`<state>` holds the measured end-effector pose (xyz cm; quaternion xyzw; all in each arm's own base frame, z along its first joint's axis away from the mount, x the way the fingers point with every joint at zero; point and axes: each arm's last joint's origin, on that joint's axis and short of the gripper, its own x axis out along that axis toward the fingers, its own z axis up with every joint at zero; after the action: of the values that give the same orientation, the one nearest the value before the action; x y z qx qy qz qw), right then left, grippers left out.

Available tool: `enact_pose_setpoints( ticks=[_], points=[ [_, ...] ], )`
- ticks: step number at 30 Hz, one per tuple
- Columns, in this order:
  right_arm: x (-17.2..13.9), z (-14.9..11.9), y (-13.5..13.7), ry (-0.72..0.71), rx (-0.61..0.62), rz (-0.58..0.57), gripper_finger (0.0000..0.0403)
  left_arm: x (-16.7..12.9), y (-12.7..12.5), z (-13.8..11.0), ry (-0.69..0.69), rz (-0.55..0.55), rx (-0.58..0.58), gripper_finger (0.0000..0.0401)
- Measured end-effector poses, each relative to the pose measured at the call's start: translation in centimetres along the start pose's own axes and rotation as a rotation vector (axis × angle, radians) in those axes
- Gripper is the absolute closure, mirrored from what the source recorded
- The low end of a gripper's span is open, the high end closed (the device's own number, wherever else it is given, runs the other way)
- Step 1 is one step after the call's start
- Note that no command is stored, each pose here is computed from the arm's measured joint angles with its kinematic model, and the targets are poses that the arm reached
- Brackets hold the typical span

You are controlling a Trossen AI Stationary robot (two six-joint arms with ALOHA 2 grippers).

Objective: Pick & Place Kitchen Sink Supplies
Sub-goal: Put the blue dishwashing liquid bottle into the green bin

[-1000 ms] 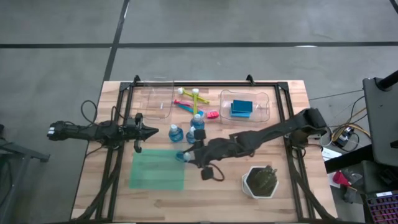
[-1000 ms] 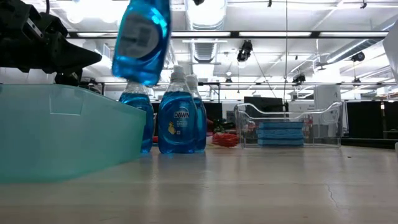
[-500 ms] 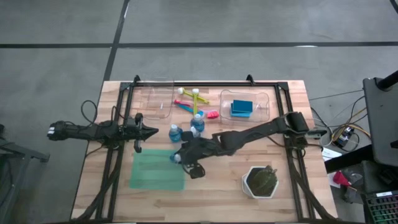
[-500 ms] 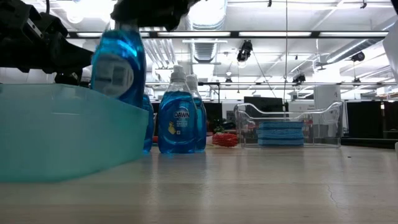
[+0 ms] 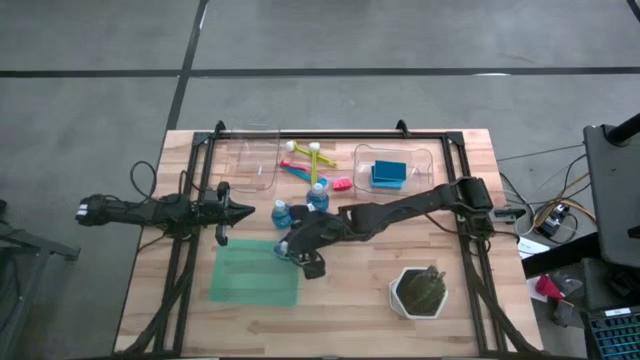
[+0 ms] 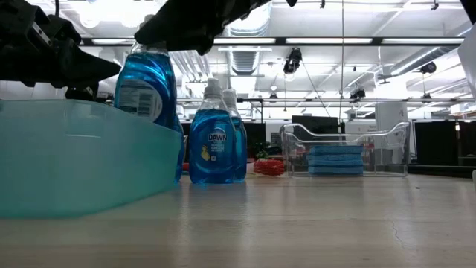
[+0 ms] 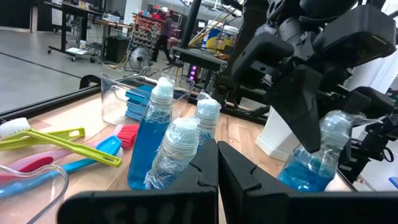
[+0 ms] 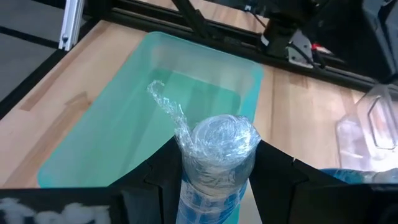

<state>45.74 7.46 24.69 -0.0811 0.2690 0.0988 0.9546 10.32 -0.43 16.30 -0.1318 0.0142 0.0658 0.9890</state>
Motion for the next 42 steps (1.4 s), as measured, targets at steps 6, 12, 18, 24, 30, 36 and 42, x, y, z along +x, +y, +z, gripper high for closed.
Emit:
enact_pose_setpoints(
  ticks=[6,12,18,24,30,36,42],
  points=[
    [0.3,-0.9,-0.1,0.009,0.020,-0.001,0.0257,0.0,0.0,0.0,0.000,0.000,0.000,0.0401],
    [0.6,-1.4,0.0,-0.017,0.017,-0.004,0.0257,0.0,0.0,0.0,0.000,0.000,0.000,0.0401],
    [0.9,-1.7,-0.2,-0.015,0.026,-0.010,0.0257,0.0,0.0,0.0,0.000,0.000,0.000,0.0401],
    [2.6,-2.9,-0.3,0.011,0.029,-0.007,0.0257,0.0,0.0,0.0,0.000,-0.001,0.000,0.0401],
    [2.9,-2.9,-0.3,0.006,0.030,-0.010,0.0252,0.0,0.0,0.0,0.000,0.000,0.000,0.0401],
    [3.0,-3.0,-0.3,0.008,0.023,-0.023,0.0208,0.0,0.0,0.0,0.000,0.000,0.000,0.0401],
    [2.5,-2.6,-0.4,-0.002,-0.002,-0.027,0.0151,0.0,0.0,0.0,0.000,0.000,0.000,0.0401]
  ],
)
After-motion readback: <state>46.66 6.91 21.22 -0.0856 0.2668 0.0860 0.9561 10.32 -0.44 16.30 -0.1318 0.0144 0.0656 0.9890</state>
